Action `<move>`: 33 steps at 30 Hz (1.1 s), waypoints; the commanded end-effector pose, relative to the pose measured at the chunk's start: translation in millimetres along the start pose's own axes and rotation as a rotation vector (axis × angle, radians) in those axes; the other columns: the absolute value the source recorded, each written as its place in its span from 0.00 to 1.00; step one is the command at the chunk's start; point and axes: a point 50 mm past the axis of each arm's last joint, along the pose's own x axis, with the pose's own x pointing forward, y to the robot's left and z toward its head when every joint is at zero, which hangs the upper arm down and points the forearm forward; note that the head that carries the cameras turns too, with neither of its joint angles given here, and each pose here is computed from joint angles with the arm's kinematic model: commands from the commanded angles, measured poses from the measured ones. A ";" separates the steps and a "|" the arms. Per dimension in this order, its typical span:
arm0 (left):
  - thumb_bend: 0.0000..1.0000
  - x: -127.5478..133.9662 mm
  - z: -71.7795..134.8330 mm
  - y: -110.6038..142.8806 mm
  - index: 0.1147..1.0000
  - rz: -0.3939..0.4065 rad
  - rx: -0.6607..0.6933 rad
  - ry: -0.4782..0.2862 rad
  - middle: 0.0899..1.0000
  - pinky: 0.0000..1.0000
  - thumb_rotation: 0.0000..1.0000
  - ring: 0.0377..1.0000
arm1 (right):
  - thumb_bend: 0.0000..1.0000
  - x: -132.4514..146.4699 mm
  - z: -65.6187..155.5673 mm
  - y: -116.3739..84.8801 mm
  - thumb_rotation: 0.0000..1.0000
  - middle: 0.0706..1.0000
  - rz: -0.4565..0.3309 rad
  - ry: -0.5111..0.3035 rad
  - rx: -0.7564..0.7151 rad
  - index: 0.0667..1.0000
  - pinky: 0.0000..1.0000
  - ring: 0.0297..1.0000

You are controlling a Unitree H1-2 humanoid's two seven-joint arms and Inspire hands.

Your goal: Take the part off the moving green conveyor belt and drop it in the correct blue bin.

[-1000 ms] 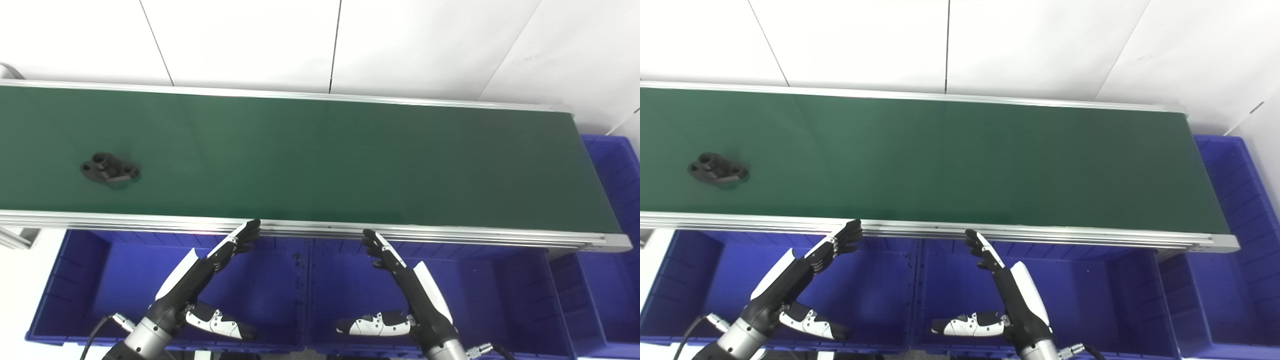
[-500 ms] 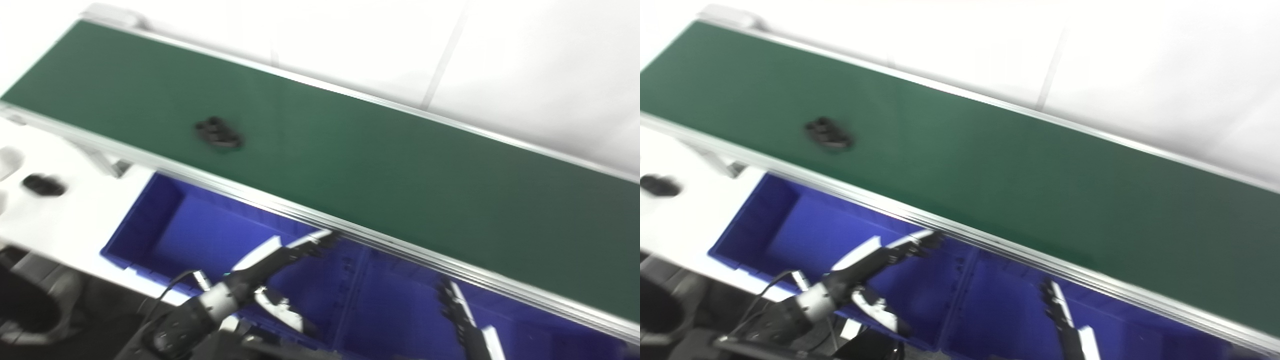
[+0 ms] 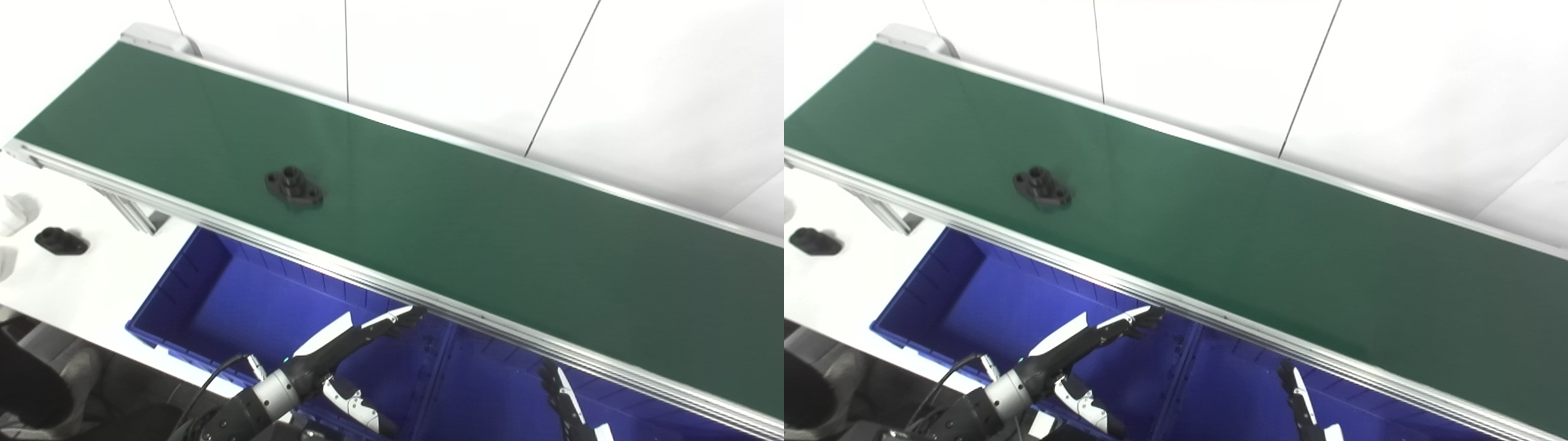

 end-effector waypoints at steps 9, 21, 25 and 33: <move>0.94 3.9 1.0 4.3 0.94 0.019 0.009 -0.048 0.93 0.83 0.38 0.89 | 0.89 3.8 3.7 -0.8 0.13 0.93 -0.016 -0.066 -0.007 0.96 0.90 0.93; 0.94 7.8 -1.9 6.7 0.94 0.039 0.014 -0.051 0.91 0.80 0.35 0.87 | 0.90 7.0 1.4 2.4 0.09 0.88 -0.086 -0.164 0.035 0.91 0.85 0.87; 0.94 9.8 -3.6 8.1 0.93 0.054 -0.003 -0.051 0.92 0.81 0.33 0.88 | 0.89 5.6 4.8 4.7 0.11 0.84 -0.160 -0.255 0.098 0.88 0.82 0.84; 0.94 10.4 -6.7 13.1 0.94 0.068 -0.005 -0.048 0.92 0.85 0.34 0.89 | 0.87 5.3 21.5 5.4 0.14 0.78 -0.226 -0.357 0.156 0.81 0.74 0.77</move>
